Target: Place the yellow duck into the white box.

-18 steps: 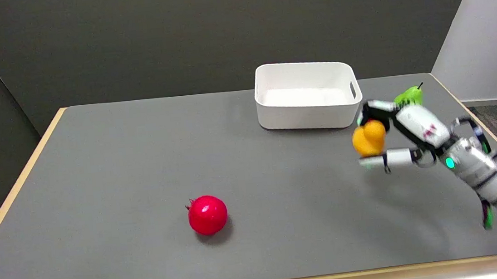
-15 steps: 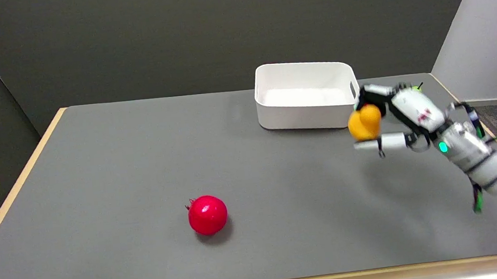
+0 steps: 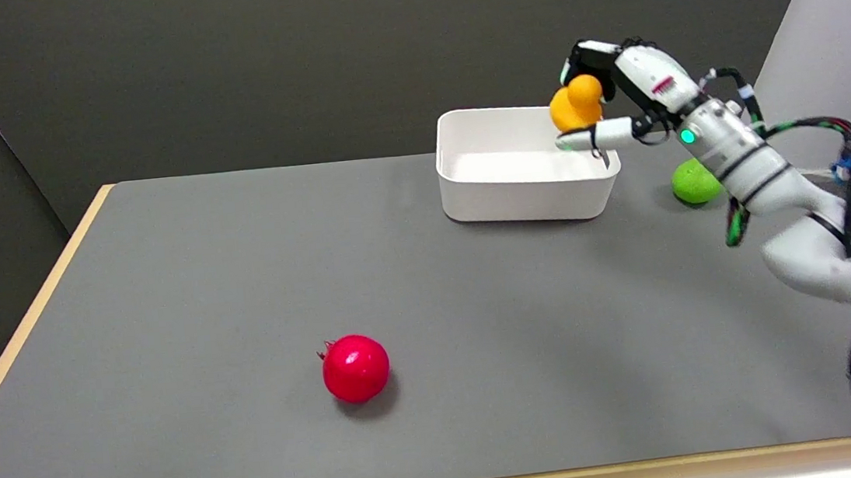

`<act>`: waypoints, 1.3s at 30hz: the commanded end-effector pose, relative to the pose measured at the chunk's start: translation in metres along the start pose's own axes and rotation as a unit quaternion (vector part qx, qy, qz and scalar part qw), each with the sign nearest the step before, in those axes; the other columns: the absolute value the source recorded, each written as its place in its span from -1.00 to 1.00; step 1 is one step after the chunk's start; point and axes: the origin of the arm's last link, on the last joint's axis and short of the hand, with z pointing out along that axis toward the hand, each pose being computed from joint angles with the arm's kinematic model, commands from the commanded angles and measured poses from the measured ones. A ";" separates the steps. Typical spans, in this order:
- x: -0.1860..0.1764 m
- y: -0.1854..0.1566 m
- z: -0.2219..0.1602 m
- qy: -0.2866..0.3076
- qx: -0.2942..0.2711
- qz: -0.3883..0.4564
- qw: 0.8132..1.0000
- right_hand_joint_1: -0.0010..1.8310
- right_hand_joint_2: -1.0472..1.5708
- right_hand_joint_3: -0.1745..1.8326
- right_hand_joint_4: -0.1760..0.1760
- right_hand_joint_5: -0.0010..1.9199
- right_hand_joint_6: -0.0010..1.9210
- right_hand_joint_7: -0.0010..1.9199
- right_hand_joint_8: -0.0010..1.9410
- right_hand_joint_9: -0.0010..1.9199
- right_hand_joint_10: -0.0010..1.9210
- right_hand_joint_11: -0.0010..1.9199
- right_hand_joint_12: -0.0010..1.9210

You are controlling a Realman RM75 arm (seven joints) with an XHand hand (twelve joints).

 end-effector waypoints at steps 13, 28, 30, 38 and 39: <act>-0.079 0.060 0.056 -0.126 -0.193 0.033 0.972 0.47 0.67 -0.64 -0.99 -0.40 0.51 -0.13 0.34 -0.21 0.62 -0.28 0.82; -0.036 0.024 0.063 -0.053 -0.110 0.061 0.991 -0.46 0.25 0.04 0.15 -0.86 -0.64 -0.89 -0.73 -1.00 -0.41 -1.00 0.14; -0.031 0.022 0.060 -0.042 -0.107 0.069 0.991 -0.46 0.25 0.02 0.15 -0.86 -0.65 -0.89 -0.74 -1.00 -0.41 -1.00 0.14; 0.009 0.052 0.009 0.142 -0.137 0.251 0.948 -0.45 0.23 0.14 0.13 -0.92 -0.54 -0.95 -0.67 -1.00 -0.54 -0.97 0.01; 0.015 0.056 -0.003 0.177 -0.138 0.276 0.934 -0.44 0.24 0.16 0.12 -0.92 -0.53 -0.96 -0.66 -1.00 -0.55 -0.97 -0.02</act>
